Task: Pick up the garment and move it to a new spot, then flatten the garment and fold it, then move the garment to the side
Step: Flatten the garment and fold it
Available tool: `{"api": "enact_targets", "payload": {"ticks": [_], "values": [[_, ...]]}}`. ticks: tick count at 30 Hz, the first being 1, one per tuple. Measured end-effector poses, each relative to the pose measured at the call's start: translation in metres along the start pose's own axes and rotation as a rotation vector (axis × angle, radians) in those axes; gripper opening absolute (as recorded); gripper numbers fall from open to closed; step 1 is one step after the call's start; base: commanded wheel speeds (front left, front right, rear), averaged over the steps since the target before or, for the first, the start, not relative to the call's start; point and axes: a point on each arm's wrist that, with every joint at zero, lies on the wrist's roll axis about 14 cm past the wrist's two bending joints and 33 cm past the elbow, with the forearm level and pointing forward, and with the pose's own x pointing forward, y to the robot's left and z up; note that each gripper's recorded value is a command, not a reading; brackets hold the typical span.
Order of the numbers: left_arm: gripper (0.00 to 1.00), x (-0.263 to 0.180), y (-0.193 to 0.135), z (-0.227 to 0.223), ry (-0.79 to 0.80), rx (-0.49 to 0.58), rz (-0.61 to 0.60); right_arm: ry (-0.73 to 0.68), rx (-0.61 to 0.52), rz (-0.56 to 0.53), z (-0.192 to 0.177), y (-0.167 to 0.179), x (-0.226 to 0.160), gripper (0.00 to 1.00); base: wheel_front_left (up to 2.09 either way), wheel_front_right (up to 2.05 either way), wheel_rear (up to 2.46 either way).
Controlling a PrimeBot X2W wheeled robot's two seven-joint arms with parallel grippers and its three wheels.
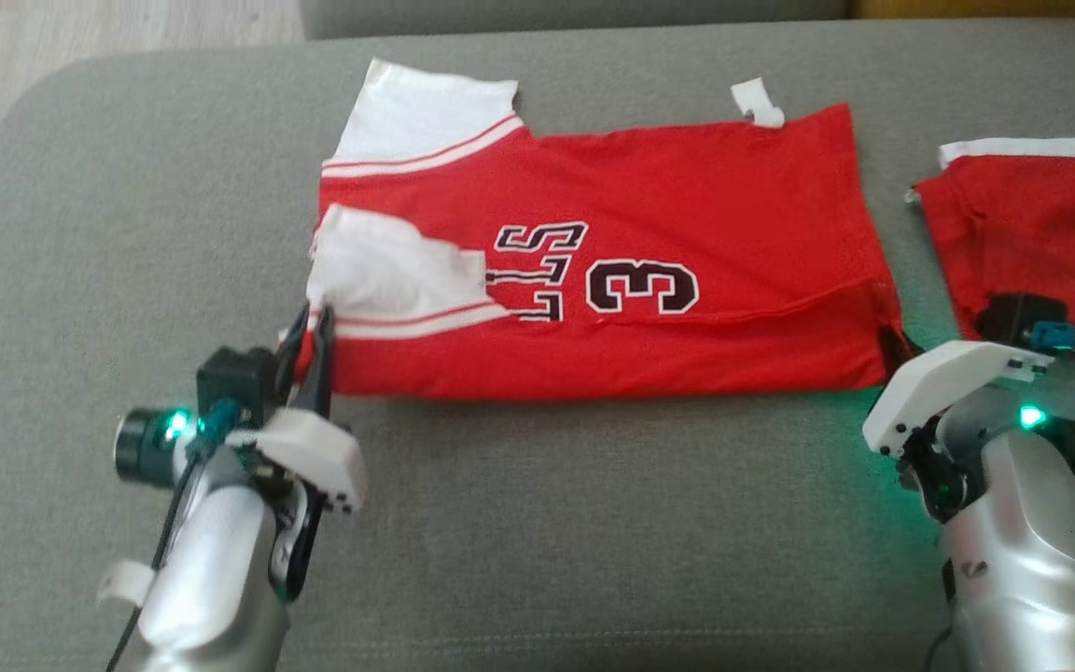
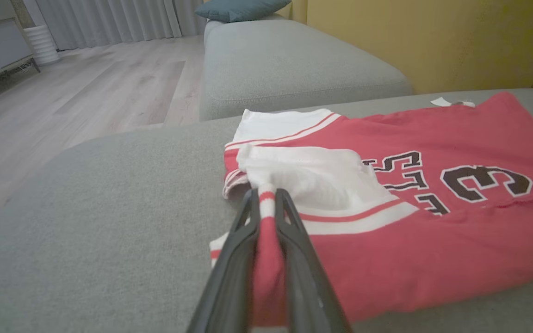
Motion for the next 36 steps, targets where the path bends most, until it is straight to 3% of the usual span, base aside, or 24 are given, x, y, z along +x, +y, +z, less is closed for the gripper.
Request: {"api": "enact_targets", "payload": {"ticks": [4, 8, 12, 21, 22, 23, 24, 25, 30, 36], "values": [[0.00, -0.009, -0.004, -0.009, 0.027, -0.010, -0.013, -0.032, 0.012, 0.000, 0.009, -0.004, -0.013, 0.00, 0.00, 0.00, 0.00], [0.00, -0.016, -0.004, -0.005, 0.018, -0.021, -0.012, -0.021, 0.051, 0.001, 0.002, -0.009, -0.030, 0.00, 0.00, 0.00, 0.00], [0.00, -0.032, -0.002, -0.012, 0.040, -0.107, 0.017, -0.006, 0.061, 0.016, -0.004, -0.009, -0.049, 0.00, 0.00, 0.00, 0.00], [0.00, -0.060, -0.015, -0.037, 0.149, -0.113, -0.009, 0.051, 0.090, 0.003, -0.032, -0.023, -0.082, 0.00, 0.00, 0.00, 0.00], [0.36, -0.061, -0.017, -0.042, 0.171, -0.110, -0.016, 0.063, 0.090, -0.002, -0.036, -0.025, -0.084, 0.25, 0.00, 0.00, 0.00], [0.74, -0.062, -0.018, -0.044, 0.183, -0.108, -0.020, 0.060, 0.084, -0.006, -0.037, -0.026, -0.086, 1.00, 0.00, 0.00, 0.00], [0.93, -0.062, -0.018, -0.045, 0.187, -0.106, -0.021, 0.054, 0.081, -0.009, -0.036, -0.027, -0.087, 1.00, 0.00, 0.00, 0.00], [0.98, -0.062, -0.016, -0.046, 0.188, -0.100, -0.019, 0.038, 0.081, -0.011, -0.032, -0.027, -0.088, 1.00, 0.00, 0.00, 0.00], [1.00, -0.056, -0.009, -0.044, 0.173, -0.062, -0.002, -0.081, 0.051, -0.040, -0.001, -0.034, -0.090, 1.00, 0.00, 0.00, 0.00], [1.00, -0.020, -0.007, 0.004, 0.002, -0.046, -0.012, -0.275, -0.032, -0.048, 0.051, -0.028, -0.086, 1.00, 0.00, 0.00, 0.00]]}}
